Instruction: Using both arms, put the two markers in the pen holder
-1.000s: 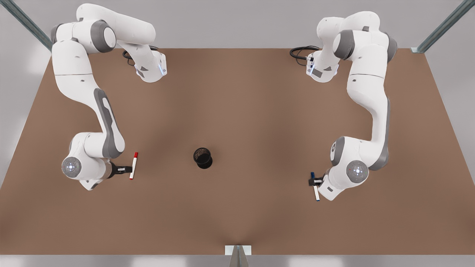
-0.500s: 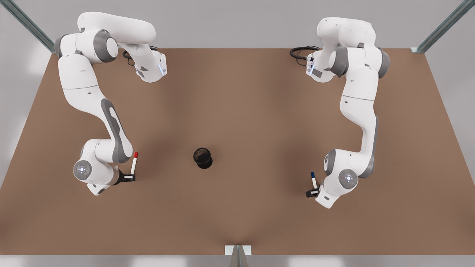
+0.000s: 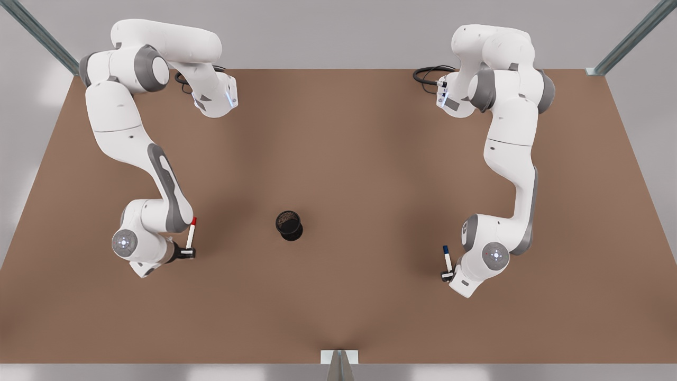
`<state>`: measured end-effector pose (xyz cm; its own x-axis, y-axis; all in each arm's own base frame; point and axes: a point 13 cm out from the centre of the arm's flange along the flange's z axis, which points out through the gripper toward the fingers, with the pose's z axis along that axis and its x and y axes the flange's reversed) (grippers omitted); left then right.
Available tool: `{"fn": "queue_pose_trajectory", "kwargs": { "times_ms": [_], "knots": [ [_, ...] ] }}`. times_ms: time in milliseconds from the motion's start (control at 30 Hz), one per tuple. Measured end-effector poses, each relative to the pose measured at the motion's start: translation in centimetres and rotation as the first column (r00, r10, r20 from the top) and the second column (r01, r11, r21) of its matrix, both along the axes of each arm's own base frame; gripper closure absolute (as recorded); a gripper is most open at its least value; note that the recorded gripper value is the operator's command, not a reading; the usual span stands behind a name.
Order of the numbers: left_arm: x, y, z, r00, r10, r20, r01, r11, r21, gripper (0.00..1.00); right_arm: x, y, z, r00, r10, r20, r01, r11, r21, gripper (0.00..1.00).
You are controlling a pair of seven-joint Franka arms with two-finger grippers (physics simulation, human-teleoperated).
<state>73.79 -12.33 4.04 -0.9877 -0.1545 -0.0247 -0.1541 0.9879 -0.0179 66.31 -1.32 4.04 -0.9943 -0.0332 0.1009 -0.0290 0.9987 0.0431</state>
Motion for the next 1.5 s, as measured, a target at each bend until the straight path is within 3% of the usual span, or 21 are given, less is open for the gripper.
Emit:
{"fn": "queue_pose_trajectory", "kwargs": {
  "times_ms": [167,267,433,633,700,767,867,933,1067,1233,1367,1500],
  "knots": [
    [-0.1,0.0,-0.4,1.0,-0.005,-0.004,0.005,1.0,0.0,0.51,-0.3,0.0,0.7,1.0,-0.003,-0.007,0.003,1.0,-0.004,0.43],
    [-0.1,0.0,-0.4,1.0,-0.008,-0.005,0.008,1.0,0.0,0.6,-0.9,0.1,0.3,1.0,-0.004,-0.021,0.004,1.0,-0.004,0.43],
    [-0.2,0.0,-0.6,1.0,-0.011,-0.006,0.011,1.0,0.0,0.61,-2.1,0.0,0.4,0.999,-0.004,-0.038,0.003,1.0,-0.01,0.43],
    [-0.3,0.0,-0.7,1.0,-0.012,-0.008,0.012,1.0,0.0,0.72,-2.6,-0.4,0.0,0.998,0.031,-0.045,-0.033,0.998,-0.052,0.43],
    [-0.3,0.0,-0.7,1.0,-0.012,-0.008,0.012,1.0,0.001,0.79,-2.6,-0.6,-0.1,0.998,0.035,-0.046,-0.038,0.997,-0.061,0.48],
    [-0.1,0.0,-0.3,1.0,-0.01,-0.004,0.01,1.0,0.002,0.79,-2.6,-0.5,-0.2,0.998,0.036,-0.047,-0.039,0.997,-0.066,0.52],
    [1.3,-0.5,3.8,1.0,-0.004,0.029,0.004,1.0,-0.01,0.79,-2.7,-0.5,-0.2,0.998,0.033,-0.048,-0.036,0.997,-0.07,0.54],
    [1.9,-3.2,10.6,0.998,-0.012,0.064,0.016,0.998,-0.057,0.79,-2.7,-0.5,-0.2,0.998,0.029,-0.048,-0.033,0.997,-0.072,0.55],
    [-2.4,-17.5,22.8,0.983,-0.156,0.093,0.172,0.966,-0.193,0.79,-2.8,-0.6,-0.4,0.998,0.02,-0.051,-0.023,0.997,-0.073,0.56],
    [-10.1,-33.6,29.5,0.934,-0.327,0.145,0.356,0.891,-0.281,0.79,-2.8,-0.6,-0.5,0.999,0.008,-0.052,-0.012,0.997,-0.072,0.58],
    [-14.2,-44.7,30.3,0.857,-0.415,0.306,0.503,0.799,-0.328,0.79,-2.8,-0.5,-0.4,0.999,0.002,-0.052,-0.006,0.997,-0.073,0.61],
    [-14.1,-51.6,27.2,0.758,-0.4,0.516,0.605,0.728,-0.324,0.79,-2.9,-0.5,-0.4,0.999,-0.003,-0.054,-0.001,0.997,-0.073,0.63]
  ]
}}
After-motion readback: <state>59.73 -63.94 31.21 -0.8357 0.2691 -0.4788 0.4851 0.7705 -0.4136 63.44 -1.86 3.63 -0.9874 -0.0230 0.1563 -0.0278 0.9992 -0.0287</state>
